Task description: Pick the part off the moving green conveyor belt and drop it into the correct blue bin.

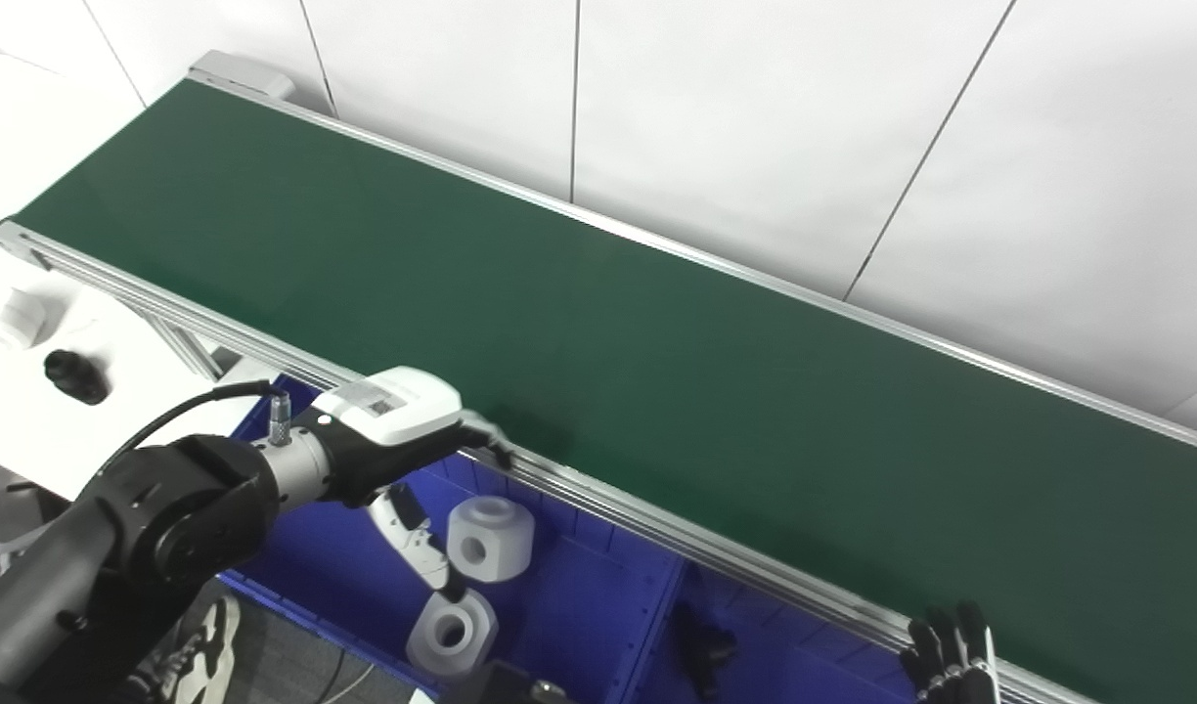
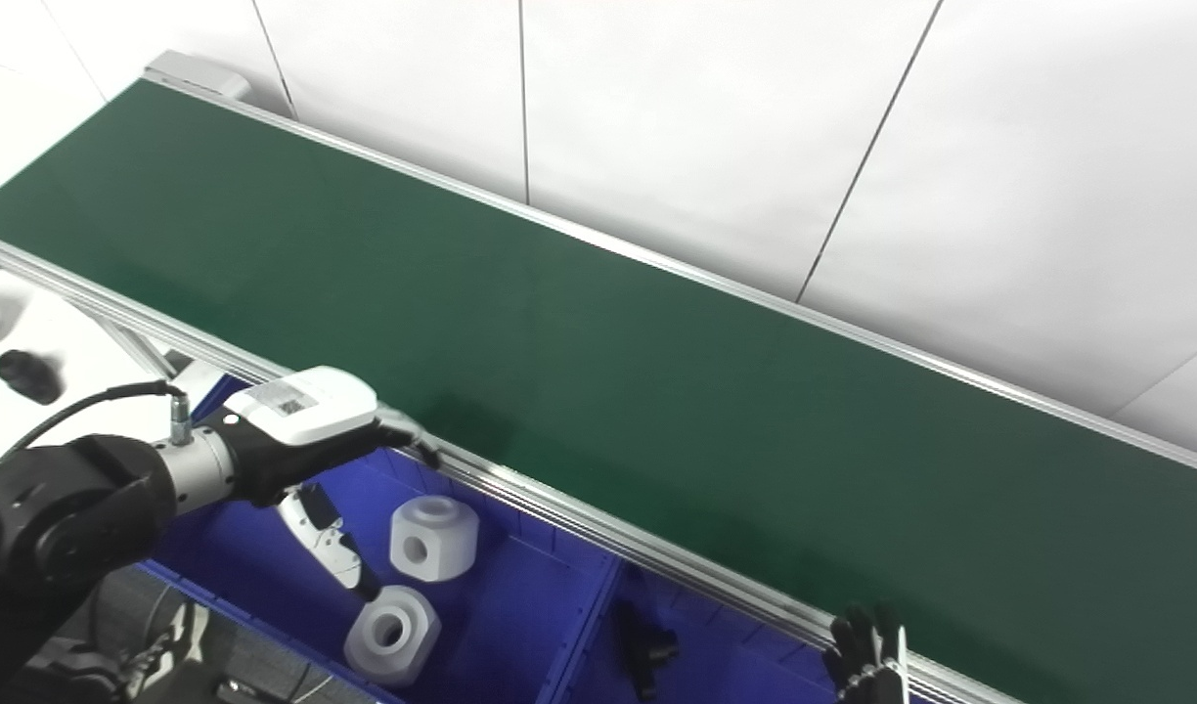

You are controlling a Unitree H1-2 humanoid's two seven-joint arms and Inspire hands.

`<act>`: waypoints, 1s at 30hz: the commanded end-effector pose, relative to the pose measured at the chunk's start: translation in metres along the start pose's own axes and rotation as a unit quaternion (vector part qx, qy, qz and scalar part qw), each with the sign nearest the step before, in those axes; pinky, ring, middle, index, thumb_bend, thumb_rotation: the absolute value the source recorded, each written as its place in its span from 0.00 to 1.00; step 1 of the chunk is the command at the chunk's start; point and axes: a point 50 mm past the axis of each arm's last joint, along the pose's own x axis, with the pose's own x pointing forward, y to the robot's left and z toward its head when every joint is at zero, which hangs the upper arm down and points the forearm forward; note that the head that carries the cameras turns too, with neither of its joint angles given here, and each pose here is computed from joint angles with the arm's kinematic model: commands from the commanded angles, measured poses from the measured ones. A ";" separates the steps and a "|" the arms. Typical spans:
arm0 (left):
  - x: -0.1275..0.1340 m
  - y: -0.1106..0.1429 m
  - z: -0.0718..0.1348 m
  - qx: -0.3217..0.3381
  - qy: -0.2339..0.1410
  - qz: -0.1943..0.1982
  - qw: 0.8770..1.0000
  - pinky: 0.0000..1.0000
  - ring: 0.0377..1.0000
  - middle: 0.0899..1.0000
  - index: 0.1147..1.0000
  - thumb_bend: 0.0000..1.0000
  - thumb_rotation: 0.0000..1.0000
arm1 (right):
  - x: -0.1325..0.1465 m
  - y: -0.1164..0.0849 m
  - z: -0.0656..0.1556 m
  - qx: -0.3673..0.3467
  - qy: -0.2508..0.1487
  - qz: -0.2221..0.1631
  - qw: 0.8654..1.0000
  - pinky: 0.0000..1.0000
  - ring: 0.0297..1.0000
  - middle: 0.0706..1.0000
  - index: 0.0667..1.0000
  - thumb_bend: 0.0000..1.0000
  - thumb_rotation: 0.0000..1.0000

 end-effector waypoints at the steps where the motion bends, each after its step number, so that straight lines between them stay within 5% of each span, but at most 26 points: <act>1: -0.005 0.013 0.007 -0.031 -0.035 0.043 0.998 0.77 0.80 0.80 0.75 1.00 0.52 | 0.000 0.004 0.006 0.004 -0.016 0.001 1.000 0.94 0.95 0.95 1.00 0.80 1.00; 6: -0.007 0.021 0.021 -0.218 -0.123 0.071 0.965 0.80 0.91 0.93 0.87 0.99 0.56 | 0.001 0.009 0.006 -0.008 -0.020 0.000 1.000 0.91 0.93 0.93 1.00 0.83 1.00; 9: -0.003 0.004 0.029 -0.348 -0.174 0.132 0.911 0.92 0.98 0.99 0.96 0.95 0.71 | 0.002 0.018 0.007 -0.017 -0.024 0.000 1.000 0.90 0.92 0.93 1.00 0.83 1.00; 11: -0.001 -0.009 0.032 -0.408 -0.175 0.166 0.880 0.96 1.00 1.00 0.99 0.96 0.79 | 0.003 0.025 0.008 -0.028 -0.027 0.000 0.999 0.88 0.92 0.92 1.00 0.84 0.99; 13: 0.001 -0.018 0.033 -0.437 -0.169 0.181 0.865 0.99 1.00 1.00 1.00 0.99 0.85 | 0.005 0.031 0.009 -0.034 -0.028 0.000 0.999 0.87 0.91 0.92 1.00 0.85 0.98; 21: 0.024 -0.066 0.018 -0.562 -0.130 0.219 0.787 1.00 1.00 1.00 1.00 0.98 0.89 | 0.020 0.081 0.008 -0.026 -0.033 -0.007 0.999 0.85 0.88 0.89 0.96 0.81 0.94; 24: 0.036 -0.080 0.014 -0.576 -0.119 0.199 0.784 1.00 1.00 1.00 1.00 1.00 0.88 | 0.027 0.097 0.003 -0.009 -0.030 -0.011 0.999 0.89 0.90 0.90 0.96 0.83 0.93; 26: 0.042 -0.087 0.010 -0.562 -0.116 0.187 0.798 1.00 1.00 1.00 1.00 1.00 0.90 | 0.029 0.105 0.001 -0.001 -0.032 -0.014 0.999 0.89 0.91 0.90 0.96 0.82 0.93; 30: 0.050 -0.095 0.006 -0.563 -0.117 0.168 0.800 1.00 1.00 1.00 1.00 1.00 0.88 | 0.031 0.113 -0.001 0.006 -0.034 -0.019 0.999 0.91 0.92 0.91 0.97 0.80 0.91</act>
